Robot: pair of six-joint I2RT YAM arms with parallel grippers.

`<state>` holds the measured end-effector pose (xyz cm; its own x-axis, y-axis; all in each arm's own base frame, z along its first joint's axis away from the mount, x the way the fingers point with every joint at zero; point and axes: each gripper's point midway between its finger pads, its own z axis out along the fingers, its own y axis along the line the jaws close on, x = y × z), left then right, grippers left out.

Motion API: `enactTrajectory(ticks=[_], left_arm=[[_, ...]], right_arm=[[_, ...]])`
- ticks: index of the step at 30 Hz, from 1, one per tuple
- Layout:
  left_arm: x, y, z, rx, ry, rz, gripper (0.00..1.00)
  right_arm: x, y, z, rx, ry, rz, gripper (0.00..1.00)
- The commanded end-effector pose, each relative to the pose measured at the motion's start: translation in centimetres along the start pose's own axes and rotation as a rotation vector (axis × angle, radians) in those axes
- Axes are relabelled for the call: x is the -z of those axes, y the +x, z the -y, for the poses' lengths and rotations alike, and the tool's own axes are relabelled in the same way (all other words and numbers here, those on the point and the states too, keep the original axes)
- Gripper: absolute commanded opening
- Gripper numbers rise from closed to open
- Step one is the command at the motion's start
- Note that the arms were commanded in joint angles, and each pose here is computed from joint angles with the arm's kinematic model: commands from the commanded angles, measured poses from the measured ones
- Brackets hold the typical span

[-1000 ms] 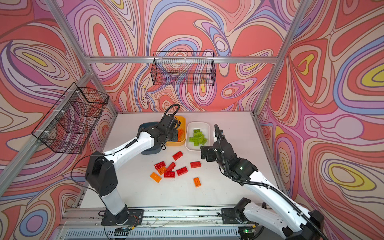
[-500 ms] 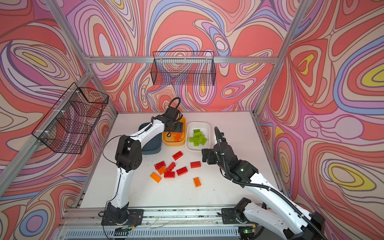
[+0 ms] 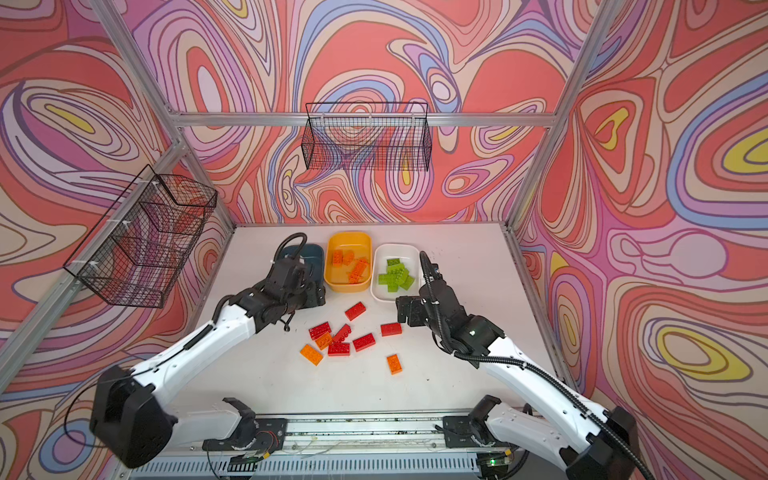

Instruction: Sort the legos into containers by color

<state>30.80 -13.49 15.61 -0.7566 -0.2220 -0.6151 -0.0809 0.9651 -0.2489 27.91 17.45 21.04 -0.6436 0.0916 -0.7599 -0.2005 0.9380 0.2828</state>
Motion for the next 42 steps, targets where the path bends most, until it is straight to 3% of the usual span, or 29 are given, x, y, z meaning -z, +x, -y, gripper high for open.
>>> enactTrajectory(ticks=[1, 8, 16, 42], left_arm=[[1.1, 4.4, -2.9, 0.112, -0.05, -0.046, 0.82], [1.9, 10.7, -5.7, 0.174, -0.077, -0.118, 0.82], [0.3, 14.4, -5.3, 0.15, -0.073, -0.21, 0.82], [-2.4, 16.9, -4.7, 0.114, -0.086, -0.275, 0.82]], right_arm=[[-1.0, 0.3, -1.0, -0.005, -0.049, -0.018, 0.98], [-2.3, 0.8, -2.3, -0.012, -0.1, -0.056, 0.98], [-1.9, 1.5, -2.0, -0.025, -0.082, -0.065, 0.98], [-1.5, 1.9, -1.1, -0.022, -0.04, -0.074, 0.98]])
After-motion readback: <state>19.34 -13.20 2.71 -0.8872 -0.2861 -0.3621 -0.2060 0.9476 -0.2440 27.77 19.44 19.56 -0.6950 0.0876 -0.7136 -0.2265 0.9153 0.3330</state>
